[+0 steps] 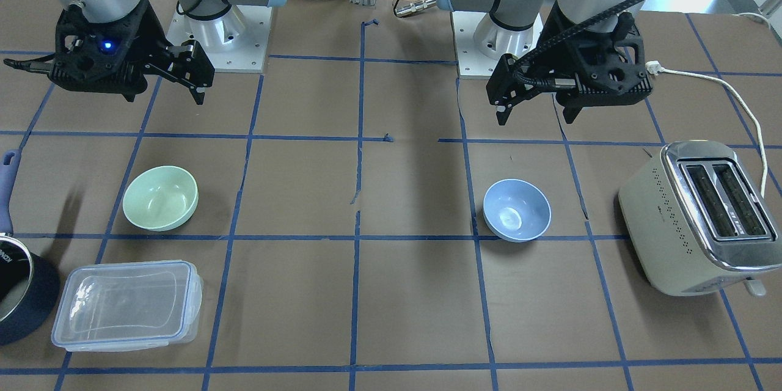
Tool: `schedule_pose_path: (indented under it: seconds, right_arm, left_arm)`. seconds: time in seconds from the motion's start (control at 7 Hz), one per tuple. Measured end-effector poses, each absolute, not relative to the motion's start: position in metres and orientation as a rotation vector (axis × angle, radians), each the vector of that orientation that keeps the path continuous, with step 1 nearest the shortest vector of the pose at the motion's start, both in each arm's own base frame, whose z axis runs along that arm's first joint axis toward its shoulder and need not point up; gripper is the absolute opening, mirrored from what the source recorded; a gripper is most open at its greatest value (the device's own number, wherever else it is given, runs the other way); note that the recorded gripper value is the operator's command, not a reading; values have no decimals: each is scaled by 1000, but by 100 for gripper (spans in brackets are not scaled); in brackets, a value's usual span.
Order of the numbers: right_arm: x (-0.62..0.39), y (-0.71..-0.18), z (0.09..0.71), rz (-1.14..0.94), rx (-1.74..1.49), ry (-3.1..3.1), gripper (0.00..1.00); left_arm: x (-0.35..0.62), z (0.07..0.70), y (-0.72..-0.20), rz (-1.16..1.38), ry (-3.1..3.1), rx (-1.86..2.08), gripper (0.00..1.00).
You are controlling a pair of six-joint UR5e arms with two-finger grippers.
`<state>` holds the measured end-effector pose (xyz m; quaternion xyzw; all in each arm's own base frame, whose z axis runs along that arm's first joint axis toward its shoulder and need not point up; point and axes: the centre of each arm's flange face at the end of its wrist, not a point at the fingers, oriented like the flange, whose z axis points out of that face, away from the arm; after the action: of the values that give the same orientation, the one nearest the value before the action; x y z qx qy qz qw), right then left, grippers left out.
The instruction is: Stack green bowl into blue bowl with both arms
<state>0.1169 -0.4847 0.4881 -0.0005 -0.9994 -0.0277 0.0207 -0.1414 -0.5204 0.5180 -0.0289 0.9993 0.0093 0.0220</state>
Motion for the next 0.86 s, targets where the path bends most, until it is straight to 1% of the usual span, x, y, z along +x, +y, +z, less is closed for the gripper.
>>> schedule_pose_path:
  seconds: [0.86]
  right_arm:
    - [117,-484,487,-91,39,-3099,100]
  left_arm:
    - [-143,514,-524,35,3100,-86,100]
